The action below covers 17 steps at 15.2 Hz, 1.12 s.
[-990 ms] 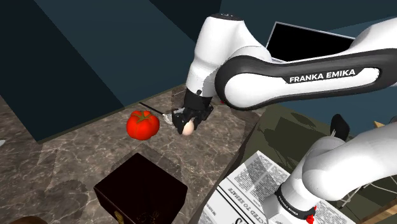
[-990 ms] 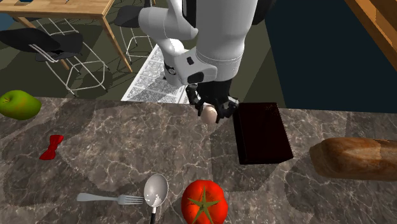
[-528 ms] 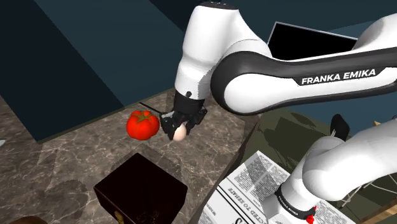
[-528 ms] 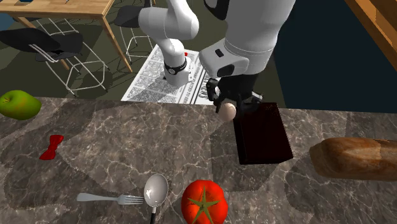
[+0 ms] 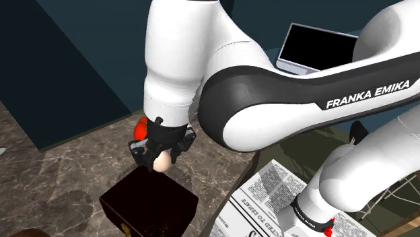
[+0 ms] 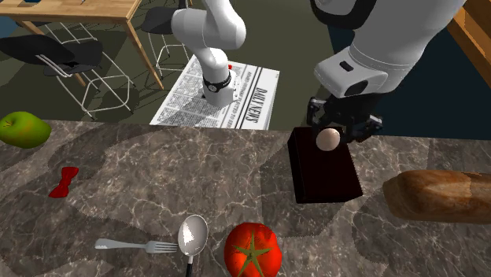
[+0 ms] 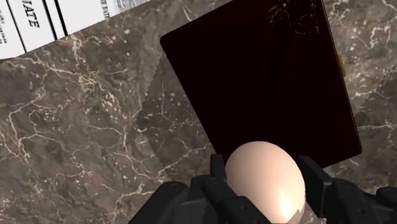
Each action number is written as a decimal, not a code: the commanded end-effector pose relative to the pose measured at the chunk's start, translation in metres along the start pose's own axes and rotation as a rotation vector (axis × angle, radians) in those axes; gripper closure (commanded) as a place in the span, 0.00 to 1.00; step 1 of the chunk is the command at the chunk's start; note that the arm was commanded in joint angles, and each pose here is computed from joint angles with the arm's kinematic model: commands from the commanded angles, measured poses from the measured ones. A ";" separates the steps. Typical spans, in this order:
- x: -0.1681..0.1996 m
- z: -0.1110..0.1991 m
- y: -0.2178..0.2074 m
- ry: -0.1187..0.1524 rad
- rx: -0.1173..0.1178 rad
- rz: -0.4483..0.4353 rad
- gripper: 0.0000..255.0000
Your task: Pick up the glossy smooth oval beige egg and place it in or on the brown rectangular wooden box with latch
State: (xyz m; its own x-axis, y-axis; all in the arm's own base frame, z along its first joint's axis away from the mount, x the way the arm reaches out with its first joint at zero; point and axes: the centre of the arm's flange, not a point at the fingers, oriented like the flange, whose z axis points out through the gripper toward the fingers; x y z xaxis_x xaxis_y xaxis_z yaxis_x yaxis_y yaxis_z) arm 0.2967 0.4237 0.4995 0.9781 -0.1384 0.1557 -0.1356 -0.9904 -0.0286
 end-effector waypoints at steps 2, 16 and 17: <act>-0.019 -0.001 -0.039 0.000 0.002 0.003 1.00; -0.030 0.070 -0.037 0.000 0.002 0.003 1.00; -0.030 0.070 -0.037 0.000 0.002 0.003 1.00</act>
State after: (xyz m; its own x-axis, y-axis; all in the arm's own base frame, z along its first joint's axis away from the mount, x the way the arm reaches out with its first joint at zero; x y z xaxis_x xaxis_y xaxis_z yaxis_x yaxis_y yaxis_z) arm 0.2833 0.4651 0.4291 0.9777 -0.1412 0.1557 -0.1382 -0.9900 -0.0301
